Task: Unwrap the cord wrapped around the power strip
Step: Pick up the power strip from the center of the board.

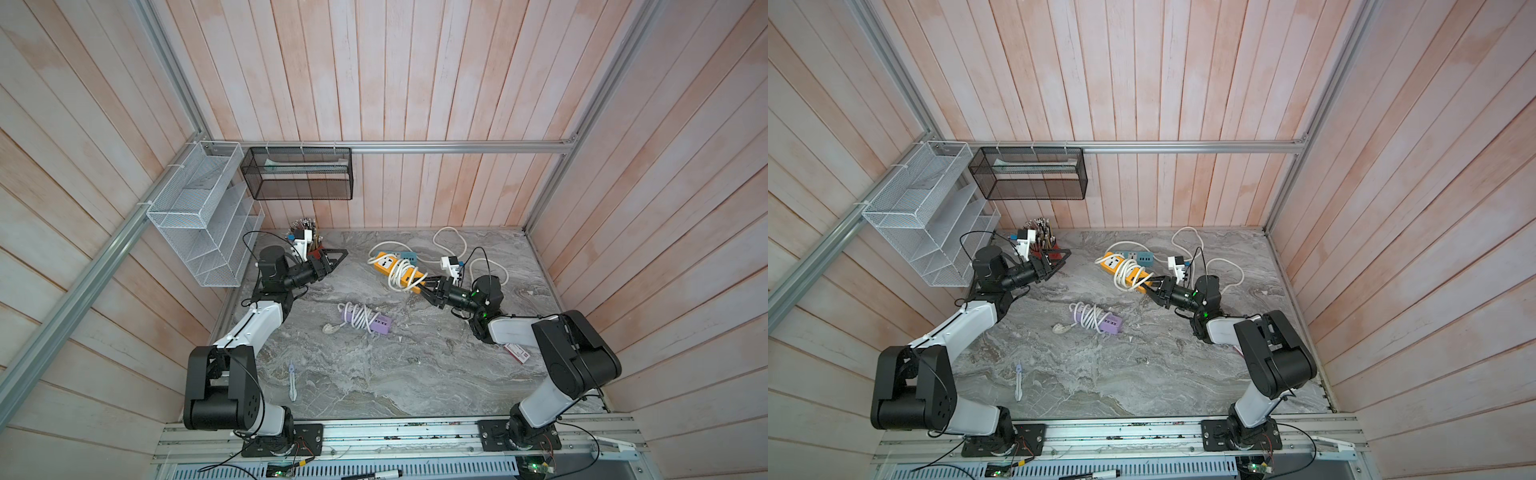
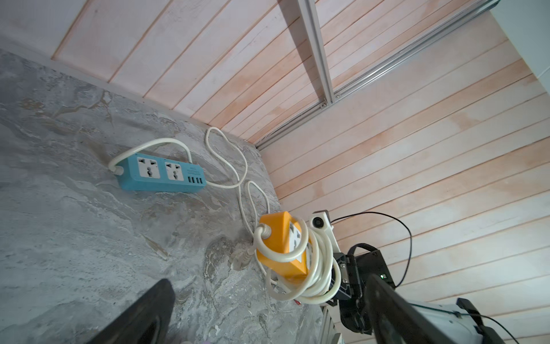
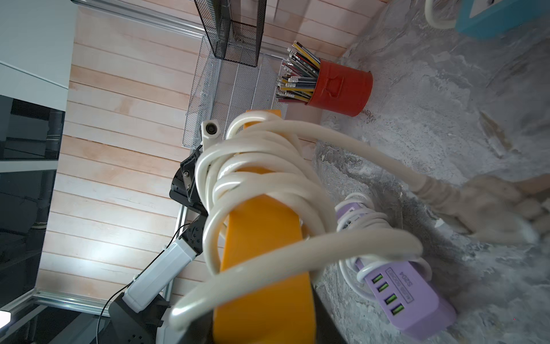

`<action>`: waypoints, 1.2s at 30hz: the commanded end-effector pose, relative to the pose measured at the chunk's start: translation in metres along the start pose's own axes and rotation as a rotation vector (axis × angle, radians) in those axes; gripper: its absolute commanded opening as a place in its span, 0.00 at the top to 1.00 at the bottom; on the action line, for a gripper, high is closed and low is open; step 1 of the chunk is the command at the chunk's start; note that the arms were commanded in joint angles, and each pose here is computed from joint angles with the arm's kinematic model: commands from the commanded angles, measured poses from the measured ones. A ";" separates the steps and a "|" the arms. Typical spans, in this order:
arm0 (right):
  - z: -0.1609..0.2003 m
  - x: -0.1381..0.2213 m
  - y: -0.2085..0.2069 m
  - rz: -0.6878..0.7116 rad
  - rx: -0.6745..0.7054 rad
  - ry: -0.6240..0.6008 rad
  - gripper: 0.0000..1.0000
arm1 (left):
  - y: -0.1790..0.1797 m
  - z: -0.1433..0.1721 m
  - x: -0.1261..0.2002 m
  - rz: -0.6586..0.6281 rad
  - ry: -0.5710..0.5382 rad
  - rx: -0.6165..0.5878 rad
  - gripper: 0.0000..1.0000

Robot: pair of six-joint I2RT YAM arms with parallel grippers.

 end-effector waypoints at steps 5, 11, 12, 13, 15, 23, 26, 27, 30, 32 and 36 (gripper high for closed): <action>-0.003 -0.006 0.049 -0.108 0.080 0.072 1.00 | -0.014 0.016 -0.023 0.136 0.120 0.020 0.00; -0.001 -0.006 0.055 -0.100 0.082 0.094 1.00 | -0.019 0.020 -0.036 0.187 0.148 0.040 0.00; 0.000 -0.006 0.055 -0.100 0.080 0.096 1.00 | -0.020 0.020 -0.037 0.193 0.148 0.040 0.00; 0.000 -0.006 0.055 -0.100 0.078 0.099 1.00 | -0.021 0.020 -0.038 0.199 0.150 0.040 0.00; 0.002 -0.007 0.057 -0.104 0.080 0.107 1.00 | -0.023 0.021 -0.041 0.208 0.155 0.041 0.00; 0.006 -0.015 0.066 -0.125 0.089 0.131 1.00 | -0.030 0.025 -0.052 0.249 0.177 0.051 0.00; 0.007 -0.019 0.068 -0.130 0.090 0.138 1.00 | -0.034 0.029 -0.057 0.267 0.197 0.054 0.00; 0.007 -0.019 0.068 -0.132 0.088 0.139 1.00 | -0.034 0.030 -0.059 0.269 0.199 0.054 0.00; 0.008 -0.022 0.071 -0.139 0.093 0.145 1.00 | -0.035 0.031 -0.064 0.284 0.206 0.061 0.00; 0.008 -0.023 0.072 -0.141 0.093 0.148 1.00 | -0.039 0.034 -0.066 0.307 0.216 0.064 0.00; 0.009 -0.025 0.071 -0.141 0.094 0.152 1.00 | -0.046 0.041 -0.074 0.335 0.245 0.065 0.00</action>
Point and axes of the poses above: each gripper's point midway between its finger pads, its own x axis back along the fingers, its own y axis along the line the jaws close on, z = x × y, the point moved 2 cm from there along x, back along the fingers
